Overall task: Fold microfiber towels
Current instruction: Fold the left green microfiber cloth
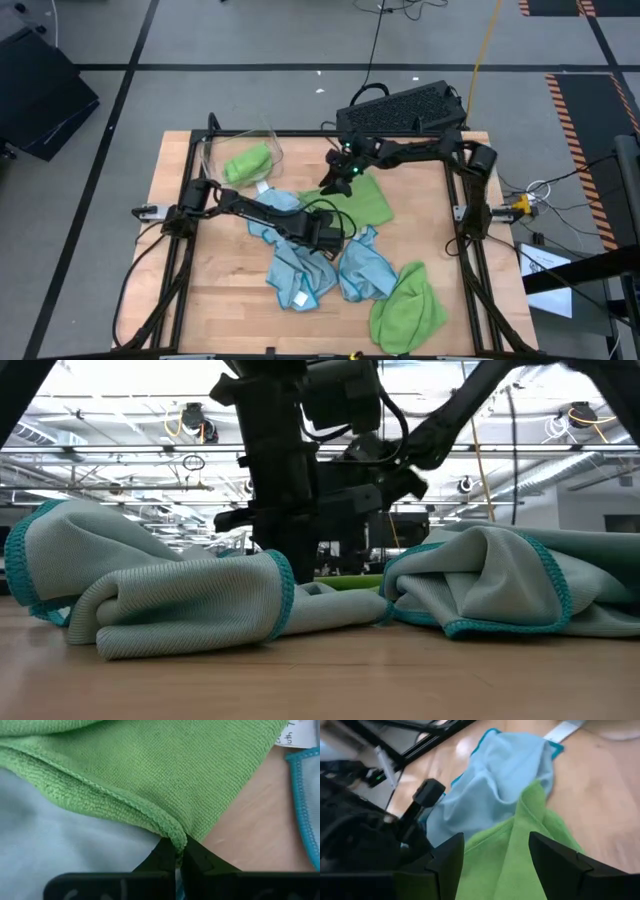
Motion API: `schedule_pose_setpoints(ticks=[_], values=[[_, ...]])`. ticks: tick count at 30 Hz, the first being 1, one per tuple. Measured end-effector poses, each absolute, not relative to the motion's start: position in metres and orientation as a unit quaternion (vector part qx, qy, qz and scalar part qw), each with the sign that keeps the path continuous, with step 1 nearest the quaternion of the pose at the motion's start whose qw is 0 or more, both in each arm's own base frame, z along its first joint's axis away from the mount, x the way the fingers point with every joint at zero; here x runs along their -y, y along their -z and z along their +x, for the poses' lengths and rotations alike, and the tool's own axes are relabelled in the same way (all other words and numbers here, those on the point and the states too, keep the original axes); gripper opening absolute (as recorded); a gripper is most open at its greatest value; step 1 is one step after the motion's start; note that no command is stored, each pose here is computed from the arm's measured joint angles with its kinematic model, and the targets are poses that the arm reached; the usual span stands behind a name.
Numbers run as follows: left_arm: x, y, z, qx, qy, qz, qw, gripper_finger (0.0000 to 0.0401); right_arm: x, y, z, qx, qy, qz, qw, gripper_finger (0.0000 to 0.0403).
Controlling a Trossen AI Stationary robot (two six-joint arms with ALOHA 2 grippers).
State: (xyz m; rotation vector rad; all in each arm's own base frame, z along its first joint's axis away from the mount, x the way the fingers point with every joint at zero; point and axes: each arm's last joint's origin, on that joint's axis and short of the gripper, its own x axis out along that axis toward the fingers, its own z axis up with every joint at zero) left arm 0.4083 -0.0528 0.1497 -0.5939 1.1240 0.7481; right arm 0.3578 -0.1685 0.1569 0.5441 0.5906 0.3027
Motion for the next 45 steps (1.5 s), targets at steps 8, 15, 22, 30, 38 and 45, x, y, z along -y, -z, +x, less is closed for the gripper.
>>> schedule_pose_setpoints(ticks=[8, 15, 22, 30, 38, 45], values=[[0.054, -0.150, 0.408, -0.519, -0.329, -0.242, 0.751, 0.0008, 0.184, -0.130, 0.389, -0.257, -0.194, 0.242, 0.915, 0.0220], [0.054, -0.151, 0.408, -0.527, -0.316, -0.222, 0.757, 0.0013, 0.179, -0.122, 0.399, -0.245, -0.217, 0.203, 0.923, 0.0284], [0.055, -0.151, 0.408, -0.538, -0.297, -0.195, 0.764, 0.0011, 0.178, -0.103, 0.406, -0.241, -0.202, 0.198, 0.928, 0.0313], [0.057, -0.152, 0.408, -0.544, -0.283, -0.178, 0.770, 0.0011, 0.170, -0.086, 0.419, -0.253, -0.192, 0.191, 0.929, 0.0307], [0.057, -0.151, 0.407, -0.555, -0.270, -0.163, 0.770, 0.0012, 0.165, -0.083, 0.424, -0.268, -0.179, 0.168, 0.932, 0.0229], [0.056, -0.151, 0.402, -0.573, -0.274, -0.158, 0.756, 0.0009, 0.170, -0.092, 0.417, -0.285, -0.177, 0.206, 0.919, 0.0080]])
